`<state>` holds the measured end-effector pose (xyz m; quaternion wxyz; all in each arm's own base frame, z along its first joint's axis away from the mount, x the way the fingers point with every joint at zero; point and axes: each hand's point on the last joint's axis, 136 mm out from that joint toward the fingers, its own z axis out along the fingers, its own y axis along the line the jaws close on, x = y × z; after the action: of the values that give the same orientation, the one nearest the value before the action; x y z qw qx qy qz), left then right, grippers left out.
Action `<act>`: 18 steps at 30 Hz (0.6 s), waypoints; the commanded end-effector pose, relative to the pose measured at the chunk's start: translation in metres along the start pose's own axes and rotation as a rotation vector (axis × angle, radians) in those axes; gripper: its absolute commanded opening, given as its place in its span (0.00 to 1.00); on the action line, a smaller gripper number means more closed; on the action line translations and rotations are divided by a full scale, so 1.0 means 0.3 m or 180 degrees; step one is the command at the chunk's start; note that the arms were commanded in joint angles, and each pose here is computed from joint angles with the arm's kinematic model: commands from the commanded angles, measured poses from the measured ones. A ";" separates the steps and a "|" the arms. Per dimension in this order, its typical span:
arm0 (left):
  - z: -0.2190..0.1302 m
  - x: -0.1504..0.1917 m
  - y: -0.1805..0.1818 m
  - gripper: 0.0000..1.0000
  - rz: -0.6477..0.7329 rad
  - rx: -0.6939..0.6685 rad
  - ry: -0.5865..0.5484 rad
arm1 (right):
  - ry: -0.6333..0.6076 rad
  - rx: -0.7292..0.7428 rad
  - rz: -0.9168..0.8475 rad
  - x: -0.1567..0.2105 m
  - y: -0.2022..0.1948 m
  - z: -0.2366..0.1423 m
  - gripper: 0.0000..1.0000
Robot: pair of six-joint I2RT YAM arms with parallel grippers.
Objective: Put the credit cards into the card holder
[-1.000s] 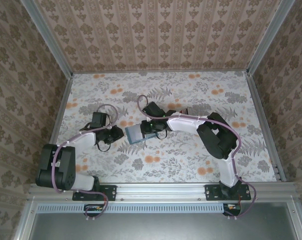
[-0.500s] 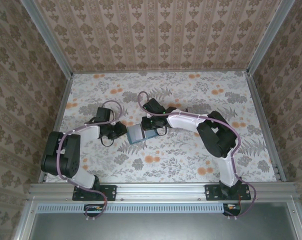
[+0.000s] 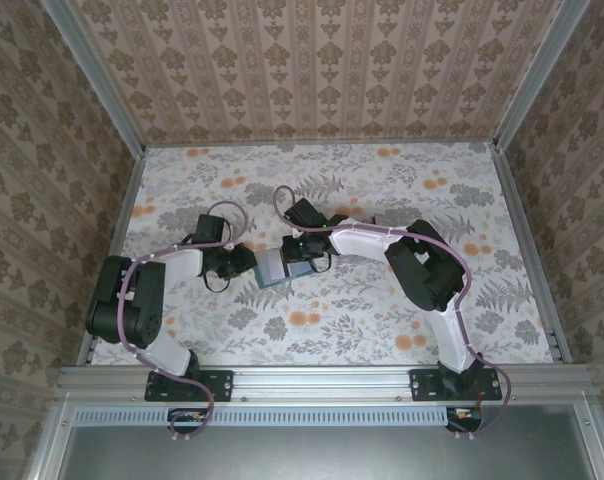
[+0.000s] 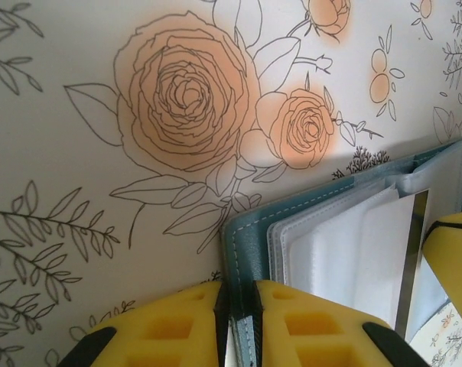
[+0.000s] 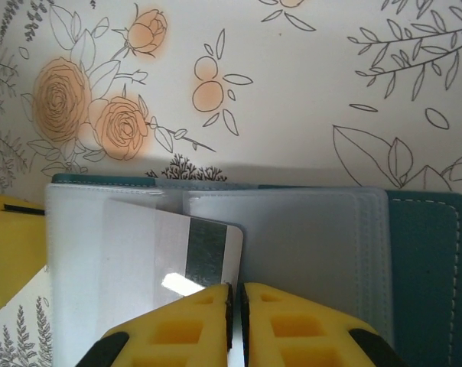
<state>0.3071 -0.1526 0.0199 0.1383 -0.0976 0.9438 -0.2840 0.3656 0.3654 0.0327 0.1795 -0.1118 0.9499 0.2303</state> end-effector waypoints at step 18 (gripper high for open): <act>0.054 0.011 -0.044 0.19 0.0051 0.0088 0.0118 | 0.0131 -0.0302 -0.0098 0.030 0.126 0.033 0.16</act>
<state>0.3122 -0.1596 0.0199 0.1386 -0.0910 0.9436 -0.2866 0.3570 0.3857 0.0344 0.1718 -0.1285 0.9443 0.2495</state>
